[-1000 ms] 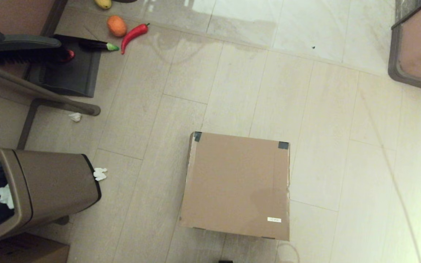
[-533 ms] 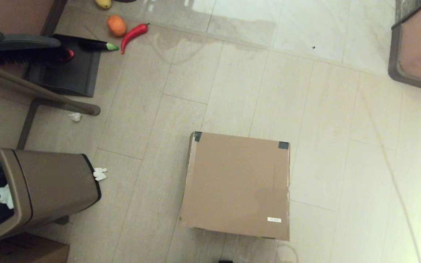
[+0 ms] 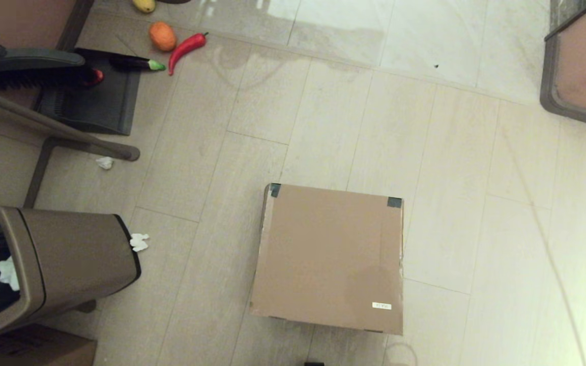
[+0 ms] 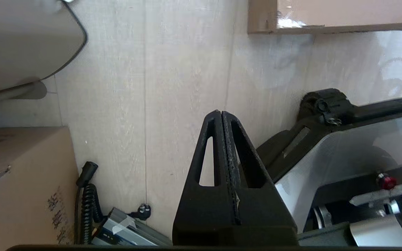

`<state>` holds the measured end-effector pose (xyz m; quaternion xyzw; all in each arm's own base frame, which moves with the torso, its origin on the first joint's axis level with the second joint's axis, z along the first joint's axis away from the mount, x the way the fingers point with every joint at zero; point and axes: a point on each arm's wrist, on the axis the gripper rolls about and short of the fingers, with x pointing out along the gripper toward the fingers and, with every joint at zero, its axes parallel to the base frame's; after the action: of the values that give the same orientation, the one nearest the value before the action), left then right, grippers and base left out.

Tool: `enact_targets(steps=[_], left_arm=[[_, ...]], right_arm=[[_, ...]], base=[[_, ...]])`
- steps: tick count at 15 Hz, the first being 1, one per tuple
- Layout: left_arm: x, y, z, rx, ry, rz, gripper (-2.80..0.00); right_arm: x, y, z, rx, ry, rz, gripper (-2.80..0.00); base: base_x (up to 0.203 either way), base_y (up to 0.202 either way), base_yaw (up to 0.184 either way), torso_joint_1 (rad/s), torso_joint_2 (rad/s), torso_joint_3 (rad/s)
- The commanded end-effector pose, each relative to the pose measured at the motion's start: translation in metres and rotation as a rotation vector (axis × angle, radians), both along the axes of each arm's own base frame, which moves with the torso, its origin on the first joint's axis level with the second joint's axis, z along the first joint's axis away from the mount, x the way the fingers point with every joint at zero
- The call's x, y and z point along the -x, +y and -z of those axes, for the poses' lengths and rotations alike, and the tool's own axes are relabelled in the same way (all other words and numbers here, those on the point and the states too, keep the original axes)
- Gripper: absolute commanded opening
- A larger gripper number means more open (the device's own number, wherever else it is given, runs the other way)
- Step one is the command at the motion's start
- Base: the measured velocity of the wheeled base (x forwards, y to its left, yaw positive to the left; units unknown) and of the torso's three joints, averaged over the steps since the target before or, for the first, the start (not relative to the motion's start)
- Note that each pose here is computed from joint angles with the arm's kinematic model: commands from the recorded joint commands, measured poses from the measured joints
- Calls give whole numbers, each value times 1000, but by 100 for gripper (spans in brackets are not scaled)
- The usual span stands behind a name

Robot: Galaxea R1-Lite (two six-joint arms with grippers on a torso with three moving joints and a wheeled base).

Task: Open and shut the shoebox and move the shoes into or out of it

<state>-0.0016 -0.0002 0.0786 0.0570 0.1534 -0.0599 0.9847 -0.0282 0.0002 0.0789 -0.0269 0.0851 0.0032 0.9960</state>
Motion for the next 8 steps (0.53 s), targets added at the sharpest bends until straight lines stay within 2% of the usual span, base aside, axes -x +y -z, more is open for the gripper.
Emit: enact_targets(steps=[1,3,5,6,8], left_arm=[[-2,0,1,-3,32,-33,-280],[-9,0,1,-10,124,-40,-280],[-9,0,1,-13,121,-46,-280],[-5,0,1,-10,71,-49,-280],[9,0,1,8,-119,-63,-280]], right_arm=[[2,0,1,-28,-22,5,-280],[-5,0,-2,-26,73,2,-280],[-7,0,-2,-18,90,-5,-280],[-3,0,-1,-15,50,-8,-280],[3,0,2,-19,-35,-6,-280]], base=[[0,0,0,0,0,0],[0,0,0,0,0,0],[0,0,0,0,0,0],[0,0,0,0,0,0],[0,0,0,0,0,0]])
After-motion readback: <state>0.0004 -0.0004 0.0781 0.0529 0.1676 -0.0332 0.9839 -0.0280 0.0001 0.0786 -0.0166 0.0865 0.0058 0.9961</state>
